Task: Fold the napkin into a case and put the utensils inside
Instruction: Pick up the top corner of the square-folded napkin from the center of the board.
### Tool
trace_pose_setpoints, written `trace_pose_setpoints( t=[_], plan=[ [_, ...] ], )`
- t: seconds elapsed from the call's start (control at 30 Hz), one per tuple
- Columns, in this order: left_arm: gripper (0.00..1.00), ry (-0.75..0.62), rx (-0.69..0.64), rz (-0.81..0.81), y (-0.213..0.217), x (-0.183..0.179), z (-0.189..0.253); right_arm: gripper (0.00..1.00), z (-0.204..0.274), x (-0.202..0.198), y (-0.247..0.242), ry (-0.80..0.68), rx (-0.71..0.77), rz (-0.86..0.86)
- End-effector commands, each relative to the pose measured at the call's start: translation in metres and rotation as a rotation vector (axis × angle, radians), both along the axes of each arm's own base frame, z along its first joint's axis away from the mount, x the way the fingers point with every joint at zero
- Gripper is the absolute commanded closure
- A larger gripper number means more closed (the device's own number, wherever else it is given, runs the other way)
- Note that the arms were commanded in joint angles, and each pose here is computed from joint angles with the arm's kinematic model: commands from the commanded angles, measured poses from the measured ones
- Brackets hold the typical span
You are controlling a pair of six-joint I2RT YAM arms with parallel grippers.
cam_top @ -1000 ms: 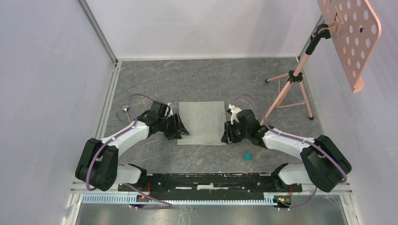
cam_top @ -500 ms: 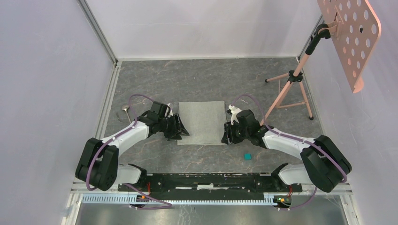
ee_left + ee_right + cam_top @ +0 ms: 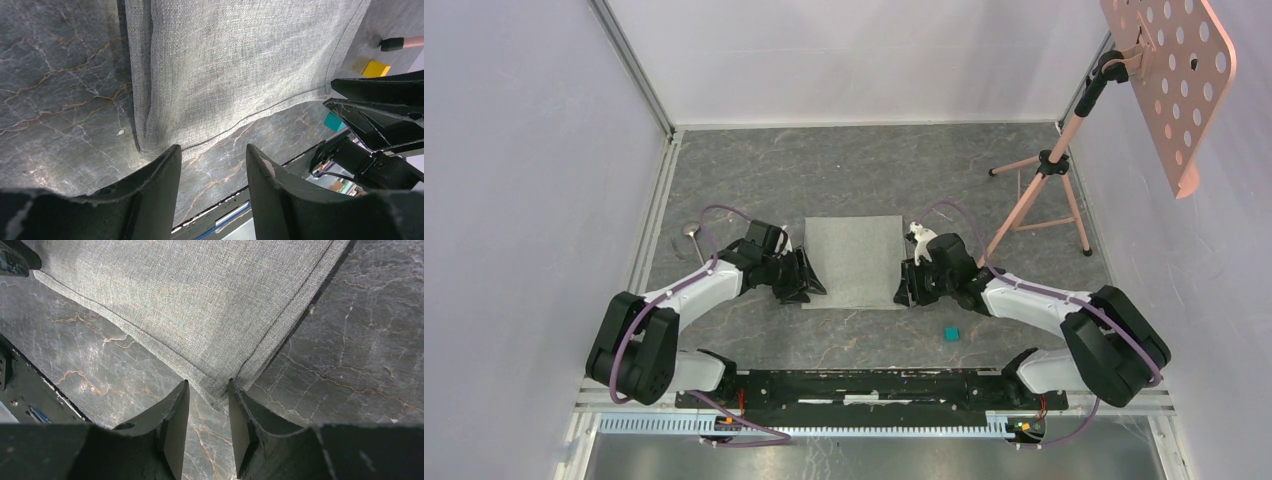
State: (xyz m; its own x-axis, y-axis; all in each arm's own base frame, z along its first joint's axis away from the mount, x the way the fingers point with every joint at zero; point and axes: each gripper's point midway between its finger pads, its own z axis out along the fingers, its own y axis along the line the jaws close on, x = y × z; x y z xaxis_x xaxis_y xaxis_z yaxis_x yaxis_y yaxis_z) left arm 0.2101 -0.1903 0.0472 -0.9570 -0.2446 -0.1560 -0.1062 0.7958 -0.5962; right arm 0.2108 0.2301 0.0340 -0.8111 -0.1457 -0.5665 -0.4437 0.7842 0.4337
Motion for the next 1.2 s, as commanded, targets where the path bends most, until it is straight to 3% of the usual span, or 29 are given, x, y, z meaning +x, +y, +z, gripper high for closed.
trace_pose_setpoints(
  t=[0.0, 0.33, 0.67, 0.8, 1.17],
  plan=[
    [0.42, -0.048, -0.012, -0.042, -0.002, 0.000, 0.004, 0.60, 0.004, 0.006, 0.011, -0.015, 0.047, 0.010],
    [0.42, -0.098, 0.141, 0.065, 0.029, 0.004, 0.002, 0.59, 0.012, 0.007, 0.014, -0.023, 0.080, -0.001],
    [0.38, -0.083, 0.126, 0.045, 0.026, 0.000, -0.002, 0.54, 0.026, 0.000, 0.039, 0.039, 0.281, -0.016],
    [0.38, -0.054, 0.124, 0.023, 0.024, -0.004, -0.008, 0.53, 0.025, 0.000, 0.036, 0.037, 0.267, -0.023],
    [0.52, -0.028, 0.087, 0.000, 0.017, -0.008, -0.012, 0.52, 0.014, 0.002, 0.017, 0.010, 0.169, -0.074]
  ],
)
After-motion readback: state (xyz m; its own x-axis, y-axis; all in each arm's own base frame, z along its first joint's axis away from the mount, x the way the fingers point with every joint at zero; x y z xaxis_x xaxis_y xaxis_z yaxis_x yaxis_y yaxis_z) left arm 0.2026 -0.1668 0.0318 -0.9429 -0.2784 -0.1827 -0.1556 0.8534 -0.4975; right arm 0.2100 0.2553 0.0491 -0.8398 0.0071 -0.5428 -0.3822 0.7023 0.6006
